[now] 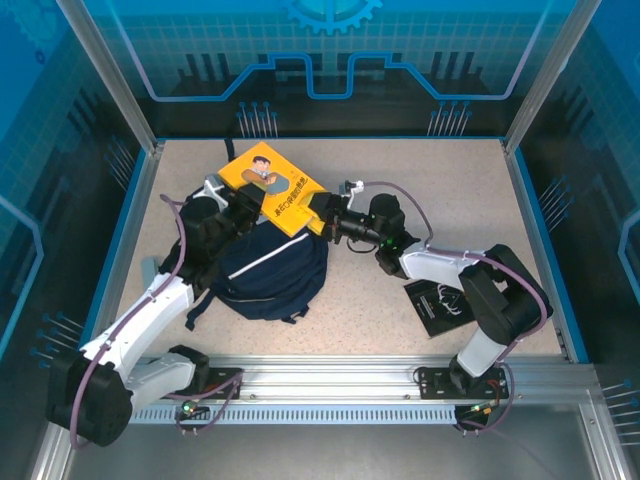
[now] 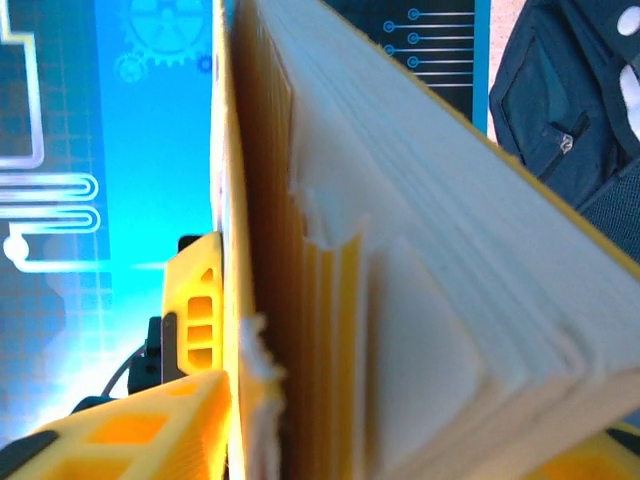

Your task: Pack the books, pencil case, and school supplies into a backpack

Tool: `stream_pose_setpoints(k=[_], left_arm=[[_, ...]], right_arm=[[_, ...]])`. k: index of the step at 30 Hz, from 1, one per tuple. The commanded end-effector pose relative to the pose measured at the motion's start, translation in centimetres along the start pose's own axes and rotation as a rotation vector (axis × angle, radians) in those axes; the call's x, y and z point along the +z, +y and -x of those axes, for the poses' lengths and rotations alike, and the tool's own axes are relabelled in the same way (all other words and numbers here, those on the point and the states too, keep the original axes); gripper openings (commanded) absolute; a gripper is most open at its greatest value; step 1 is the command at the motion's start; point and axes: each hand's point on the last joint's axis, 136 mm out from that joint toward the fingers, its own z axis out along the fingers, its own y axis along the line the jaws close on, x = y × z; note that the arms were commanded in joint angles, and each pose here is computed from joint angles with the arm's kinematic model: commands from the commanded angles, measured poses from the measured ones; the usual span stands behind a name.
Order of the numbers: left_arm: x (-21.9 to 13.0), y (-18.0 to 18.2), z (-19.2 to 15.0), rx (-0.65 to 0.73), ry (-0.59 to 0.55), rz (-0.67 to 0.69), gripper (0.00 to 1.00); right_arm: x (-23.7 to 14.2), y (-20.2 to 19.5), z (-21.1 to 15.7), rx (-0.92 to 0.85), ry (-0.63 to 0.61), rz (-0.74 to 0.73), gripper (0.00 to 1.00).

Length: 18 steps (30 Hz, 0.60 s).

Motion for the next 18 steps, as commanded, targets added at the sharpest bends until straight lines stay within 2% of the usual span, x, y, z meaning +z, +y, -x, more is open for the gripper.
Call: stream_pose_setpoints(k=[1, 3, 5, 6, 9, 13, 15, 18], left_arm=[[-0.9, -2.8, 1.1, 0.003, -0.046, -0.103, 0.09], [-1.0, -2.3, 1.0, 0.01, -0.042, -0.085, 0.1], [-1.1, -2.0, 0.9, 0.028, -0.037, -0.069, 0.15], [-1.1, -2.0, 0.6, 0.051, -0.025, -0.071, 0.2], [-1.3, -0.8, -0.2, 0.097, 0.022, -0.014, 0.42], [-1.9, 1.9, -1.6, 0.181, 0.096, 0.091, 0.73], [-2.4, 3.5, -2.2, 0.235, 0.132, 0.157, 0.82], [-3.3, 5.7, -3.0, 0.348, 0.199, 0.246, 0.89]], right_arm=[[0.1, 1.3, -0.2, -0.026, -0.009, 0.059, 0.44], [0.1, 1.4, -0.1, -0.032, -0.012, 0.058, 0.33], [-0.1, 1.2, -0.1, -0.039, -0.015, 0.044, 0.23], [-0.3, 1.1, -0.1, -0.048, -0.015, 0.028, 0.19], [-1.0, 0.2, 0.3, -0.08, -0.036, -0.04, 0.09], [-2.9, -0.4, 1.4, -0.138, -0.08, -0.122, 0.03], [-4.1, -0.5, 2.2, -0.181, -0.107, -0.166, 0.02], [-6.6, -0.5, 3.2, -0.245, -0.152, -0.247, 0.01]])
